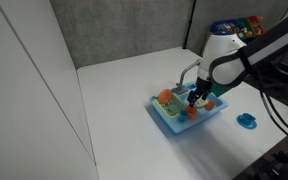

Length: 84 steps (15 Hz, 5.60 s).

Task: Put the orange mug to the right of the sink

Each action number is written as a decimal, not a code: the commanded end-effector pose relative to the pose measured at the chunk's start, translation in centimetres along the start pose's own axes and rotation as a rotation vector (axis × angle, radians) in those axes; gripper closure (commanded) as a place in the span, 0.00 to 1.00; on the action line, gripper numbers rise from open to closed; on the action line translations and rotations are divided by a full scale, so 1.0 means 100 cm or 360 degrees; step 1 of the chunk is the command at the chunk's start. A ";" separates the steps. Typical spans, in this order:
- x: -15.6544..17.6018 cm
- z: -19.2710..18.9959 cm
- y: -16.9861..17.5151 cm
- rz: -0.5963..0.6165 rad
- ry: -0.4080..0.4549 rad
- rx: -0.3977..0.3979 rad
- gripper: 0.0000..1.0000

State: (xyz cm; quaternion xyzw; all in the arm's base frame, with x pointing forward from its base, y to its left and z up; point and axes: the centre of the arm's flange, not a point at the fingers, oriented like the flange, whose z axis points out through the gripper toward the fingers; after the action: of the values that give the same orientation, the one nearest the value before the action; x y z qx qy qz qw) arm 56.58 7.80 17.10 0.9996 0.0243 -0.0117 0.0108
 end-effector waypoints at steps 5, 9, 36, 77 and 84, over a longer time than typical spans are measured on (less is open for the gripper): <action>0.004 0.007 -0.009 -0.0028 -0.0018 -0.0046 0.00; 0.007 0.020 -0.014 -0.0064 -0.0005 -0.0066 0.00; -0.001 -0.021 0.047 0.0084 0.0107 -0.0024 0.96; -0.003 0.010 0.308 0.1380 -0.0034 0.0027 0.97; 0.009 0.049 0.341 0.1645 -0.0082 0.0066 0.97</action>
State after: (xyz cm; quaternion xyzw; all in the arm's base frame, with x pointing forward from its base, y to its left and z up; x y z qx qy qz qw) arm 57.21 -24.82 14.50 0.8931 -0.4490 -0.0270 0.0084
